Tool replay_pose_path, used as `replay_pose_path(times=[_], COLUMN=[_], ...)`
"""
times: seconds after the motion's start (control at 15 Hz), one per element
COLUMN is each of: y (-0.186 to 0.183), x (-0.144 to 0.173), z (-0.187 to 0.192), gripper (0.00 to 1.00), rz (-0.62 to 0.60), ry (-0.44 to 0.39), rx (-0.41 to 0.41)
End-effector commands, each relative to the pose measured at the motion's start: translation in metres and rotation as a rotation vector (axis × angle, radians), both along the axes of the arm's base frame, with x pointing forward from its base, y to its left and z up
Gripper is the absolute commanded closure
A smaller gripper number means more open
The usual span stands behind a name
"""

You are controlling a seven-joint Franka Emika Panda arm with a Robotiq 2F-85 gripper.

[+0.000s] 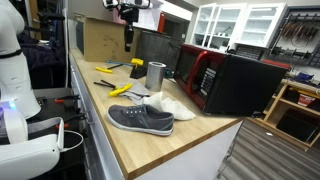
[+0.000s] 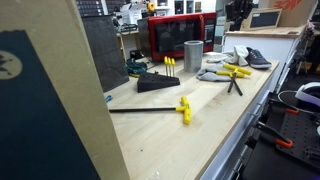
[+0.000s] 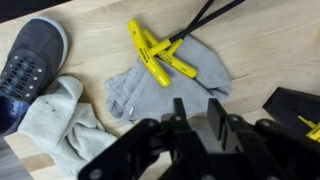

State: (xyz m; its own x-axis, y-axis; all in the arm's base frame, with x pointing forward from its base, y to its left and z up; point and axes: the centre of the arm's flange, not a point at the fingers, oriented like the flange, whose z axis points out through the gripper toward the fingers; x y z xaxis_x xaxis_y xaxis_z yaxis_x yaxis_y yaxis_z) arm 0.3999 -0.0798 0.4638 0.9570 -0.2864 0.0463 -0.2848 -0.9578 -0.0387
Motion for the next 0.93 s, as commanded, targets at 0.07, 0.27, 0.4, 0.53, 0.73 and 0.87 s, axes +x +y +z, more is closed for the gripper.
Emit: replay_pose_path(times=[0.07,0.27,0.4,0.53,0.73,0.87], y=[-0.011,-0.012,-0.014,-0.015,-0.014,-0.014], x=[-0.018,-0.013,-0.017,-0.018,-0.018,-0.018], z=[-0.009,-0.015,-0.019,-0.020,-0.020,-0.020], gripper=[0.30,0.30,0.17,0.14,0.14,0.14], rz=[-0.074,-0.067,-0.071,-0.073,-0.073,-0.073], ry=[0.036,0.058,0.080,0.082,0.083,0.083], rx=[0.099,0.113,0.148,0.151,0.152,0.152])
